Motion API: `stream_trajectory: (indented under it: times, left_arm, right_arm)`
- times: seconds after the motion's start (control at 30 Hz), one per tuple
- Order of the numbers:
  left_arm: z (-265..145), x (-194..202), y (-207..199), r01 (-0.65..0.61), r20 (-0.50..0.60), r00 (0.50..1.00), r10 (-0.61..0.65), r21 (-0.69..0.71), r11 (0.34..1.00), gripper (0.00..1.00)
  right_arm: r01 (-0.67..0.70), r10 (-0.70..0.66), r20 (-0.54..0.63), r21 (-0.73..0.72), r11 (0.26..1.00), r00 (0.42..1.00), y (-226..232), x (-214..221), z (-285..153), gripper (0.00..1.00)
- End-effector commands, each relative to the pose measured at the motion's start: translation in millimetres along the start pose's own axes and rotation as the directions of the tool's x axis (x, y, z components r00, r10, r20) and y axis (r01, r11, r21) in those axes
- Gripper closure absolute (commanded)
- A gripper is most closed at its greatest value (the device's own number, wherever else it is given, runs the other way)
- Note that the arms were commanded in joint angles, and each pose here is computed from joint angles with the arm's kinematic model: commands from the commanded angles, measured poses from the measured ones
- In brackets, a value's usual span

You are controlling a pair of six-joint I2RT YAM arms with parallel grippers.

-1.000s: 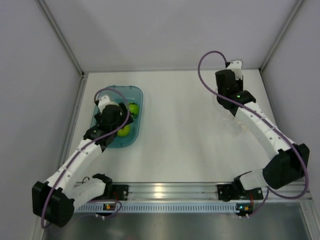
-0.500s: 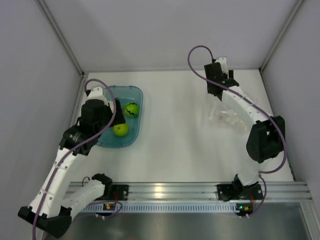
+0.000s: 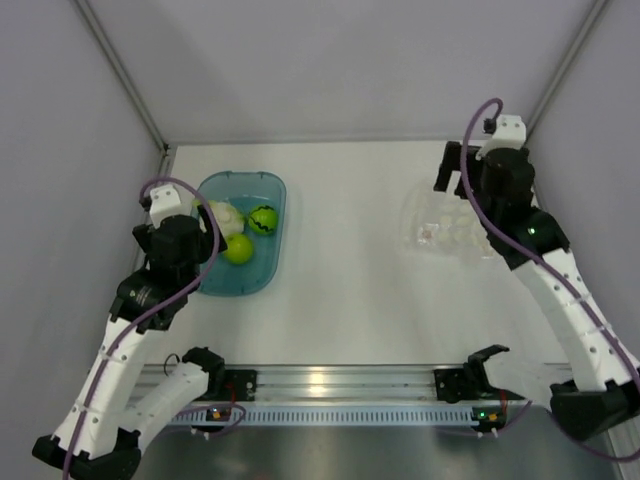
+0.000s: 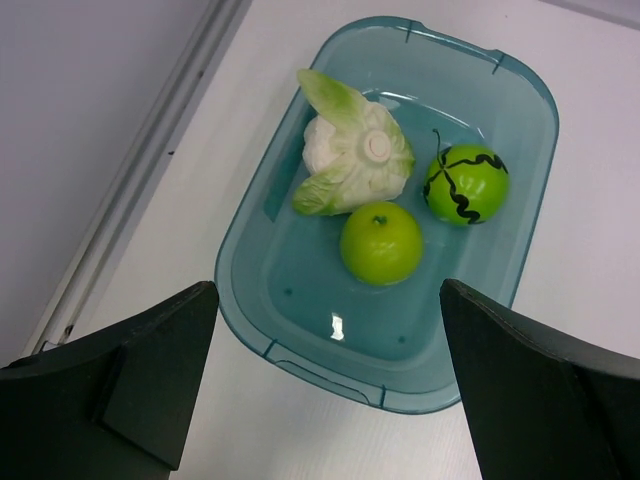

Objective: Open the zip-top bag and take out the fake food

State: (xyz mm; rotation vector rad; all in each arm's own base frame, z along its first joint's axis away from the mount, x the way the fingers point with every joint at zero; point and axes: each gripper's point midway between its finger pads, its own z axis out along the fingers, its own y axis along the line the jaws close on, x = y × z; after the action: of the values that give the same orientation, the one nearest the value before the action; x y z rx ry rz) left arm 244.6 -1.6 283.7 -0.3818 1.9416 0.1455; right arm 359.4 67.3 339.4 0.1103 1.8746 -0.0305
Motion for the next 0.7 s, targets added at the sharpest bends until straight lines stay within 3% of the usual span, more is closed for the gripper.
stream_trajectory:
  times: [0.0, 0.07, 0.27, 0.43, 0.67]
  left_arm:
    - [-3.6, -16.8, 16.5, 0.078, 0.105, 0.992, -0.071, -0.066, 0.995, 0.02]
    - [-8.2, -18.6, 20.0, 0.093, 0.125, 0.989, -0.085, -0.061, 0.994, 0.02]
    - [-15.0, -10.1, 23.0, 0.077, 0.128, 0.989, -0.073, -0.021, 0.997, 0.02]
    - [-24.4, 6.0, 18.8, 0.067, 0.136, 0.988, -0.078, 0.083, 0.994, 0.02]
    - [-44.5, 10.8, 17.1, 0.032, 0.198, 0.977, -0.074, 0.209, 0.977, 0.02]
  right_arm:
    - [-0.016, 0.025, 0.064, -0.138, 0.990, 0.998, 6.9, 7.8, -33.9, 0.01]
    - [-0.023, 0.042, 0.133, -0.144, 0.989, 0.990, -5.9, 2.0, -59.8, 0.01]
    - [-0.010, 0.025, 0.169, -0.091, 0.996, 0.985, -43.5, 26.2, -106.1, 0.01]
    - [-0.003, 0.007, 0.152, -0.026, 1.000, 0.988, -68.9, 48.0, -127.7, 0.01]
    - [-0.015, 0.032, 0.183, -0.095, 0.995, 0.983, -68.0, 70.8, -141.5, 0.01]
